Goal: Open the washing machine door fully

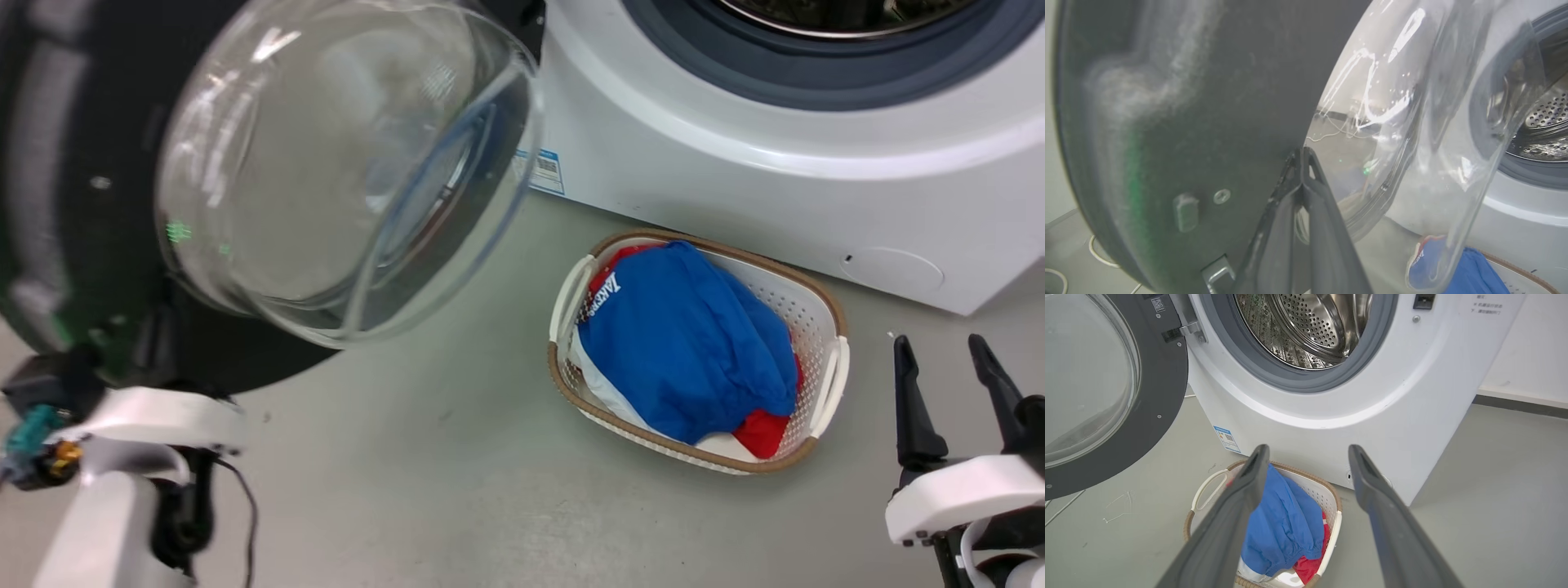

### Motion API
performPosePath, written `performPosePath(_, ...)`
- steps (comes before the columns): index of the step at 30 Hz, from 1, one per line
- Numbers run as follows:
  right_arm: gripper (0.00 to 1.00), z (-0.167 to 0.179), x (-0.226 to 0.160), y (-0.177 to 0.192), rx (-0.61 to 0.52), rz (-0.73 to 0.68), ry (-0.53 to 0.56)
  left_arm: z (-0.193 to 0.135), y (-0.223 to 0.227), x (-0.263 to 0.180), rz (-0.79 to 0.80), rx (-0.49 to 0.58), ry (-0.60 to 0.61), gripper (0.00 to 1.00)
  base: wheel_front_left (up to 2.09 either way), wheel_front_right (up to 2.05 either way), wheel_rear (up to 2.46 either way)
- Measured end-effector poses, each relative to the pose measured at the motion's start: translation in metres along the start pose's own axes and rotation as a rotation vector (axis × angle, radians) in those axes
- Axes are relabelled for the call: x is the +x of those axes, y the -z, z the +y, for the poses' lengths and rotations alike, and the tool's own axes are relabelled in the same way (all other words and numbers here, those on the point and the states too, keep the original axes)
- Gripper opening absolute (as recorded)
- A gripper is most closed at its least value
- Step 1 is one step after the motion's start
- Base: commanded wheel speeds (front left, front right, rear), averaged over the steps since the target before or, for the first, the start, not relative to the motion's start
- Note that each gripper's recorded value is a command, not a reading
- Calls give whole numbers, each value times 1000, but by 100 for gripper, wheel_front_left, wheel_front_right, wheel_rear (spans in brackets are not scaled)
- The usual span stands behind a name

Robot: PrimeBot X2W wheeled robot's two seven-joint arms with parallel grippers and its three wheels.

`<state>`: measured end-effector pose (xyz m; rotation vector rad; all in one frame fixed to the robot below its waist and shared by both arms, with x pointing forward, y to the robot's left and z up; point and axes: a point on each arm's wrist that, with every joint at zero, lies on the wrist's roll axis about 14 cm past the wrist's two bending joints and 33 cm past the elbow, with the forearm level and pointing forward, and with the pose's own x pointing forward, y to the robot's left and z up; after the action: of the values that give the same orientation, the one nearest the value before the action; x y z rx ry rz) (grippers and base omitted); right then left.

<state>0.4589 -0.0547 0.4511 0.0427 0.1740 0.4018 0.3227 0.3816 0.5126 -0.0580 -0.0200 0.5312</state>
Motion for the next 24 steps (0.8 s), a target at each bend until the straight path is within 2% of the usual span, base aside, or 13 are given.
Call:
performPosePath(10, 100, -21, -2, 4, 4, 6, 56, 47, -11, 35, -28, 46, -108, 0, 0, 0, 0)
performPosePath(18, 100, -23, -6, 4, 14, 7, 66, 63, -14, 38, -37, 44, -141, 0, 0, 0, 0)
performPosePath(24, 100, -23, -15, -7, 12, -25, 73, 56, -16, 24, -60, 28, -129, 0, 0, 0, 0)
